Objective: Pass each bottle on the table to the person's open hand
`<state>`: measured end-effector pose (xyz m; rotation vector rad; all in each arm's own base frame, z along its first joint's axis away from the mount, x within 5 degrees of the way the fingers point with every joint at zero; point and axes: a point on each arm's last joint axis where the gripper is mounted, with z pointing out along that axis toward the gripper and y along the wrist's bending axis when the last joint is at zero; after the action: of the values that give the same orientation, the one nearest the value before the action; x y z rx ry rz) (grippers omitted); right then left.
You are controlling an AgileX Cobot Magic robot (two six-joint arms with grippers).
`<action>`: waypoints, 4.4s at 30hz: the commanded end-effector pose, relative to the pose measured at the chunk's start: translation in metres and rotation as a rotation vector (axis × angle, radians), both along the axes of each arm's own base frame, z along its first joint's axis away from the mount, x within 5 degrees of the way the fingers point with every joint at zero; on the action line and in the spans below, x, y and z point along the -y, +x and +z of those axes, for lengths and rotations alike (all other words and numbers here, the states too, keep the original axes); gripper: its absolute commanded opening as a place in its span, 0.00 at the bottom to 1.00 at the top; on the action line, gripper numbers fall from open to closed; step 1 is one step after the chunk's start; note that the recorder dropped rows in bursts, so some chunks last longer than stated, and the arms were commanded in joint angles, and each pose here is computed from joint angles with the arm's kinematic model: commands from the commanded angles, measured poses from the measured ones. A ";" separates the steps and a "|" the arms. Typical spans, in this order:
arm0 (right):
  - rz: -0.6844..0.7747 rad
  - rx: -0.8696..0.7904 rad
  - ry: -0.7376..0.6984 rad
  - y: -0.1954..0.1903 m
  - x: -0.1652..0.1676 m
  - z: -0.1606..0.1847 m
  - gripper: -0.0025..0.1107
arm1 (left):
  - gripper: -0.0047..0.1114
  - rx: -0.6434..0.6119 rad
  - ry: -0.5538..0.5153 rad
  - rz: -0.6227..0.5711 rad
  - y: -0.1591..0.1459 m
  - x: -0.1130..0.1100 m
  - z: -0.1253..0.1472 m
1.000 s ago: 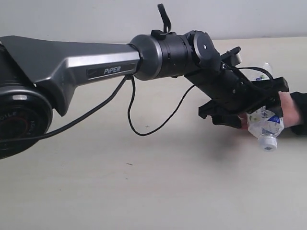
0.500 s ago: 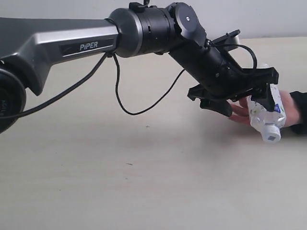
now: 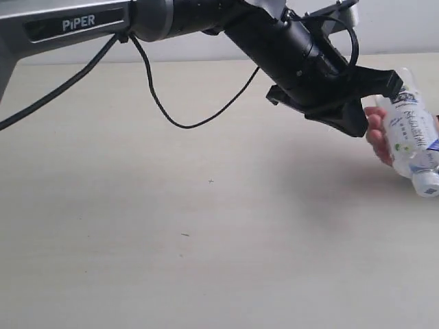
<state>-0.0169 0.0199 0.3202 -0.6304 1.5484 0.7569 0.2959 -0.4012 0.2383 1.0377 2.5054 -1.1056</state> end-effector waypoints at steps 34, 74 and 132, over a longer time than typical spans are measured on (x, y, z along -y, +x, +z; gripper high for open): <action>0.003 0.000 -0.006 0.000 0.000 -0.002 0.02 | 0.04 0.871 -0.119 0.581 -0.092 -0.253 0.070; 0.003 0.000 -0.006 0.000 0.000 -0.002 0.02 | 0.04 1.095 -0.020 0.865 -0.160 -0.363 0.082; 0.003 0.000 -0.006 0.000 0.000 -0.002 0.02 | 0.04 1.033 0.029 1.195 -0.247 -0.403 0.026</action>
<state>-0.0169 0.0199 0.3202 -0.6304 1.5484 0.7569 0.0476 0.0017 0.2673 -0.0768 1.7072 -0.0757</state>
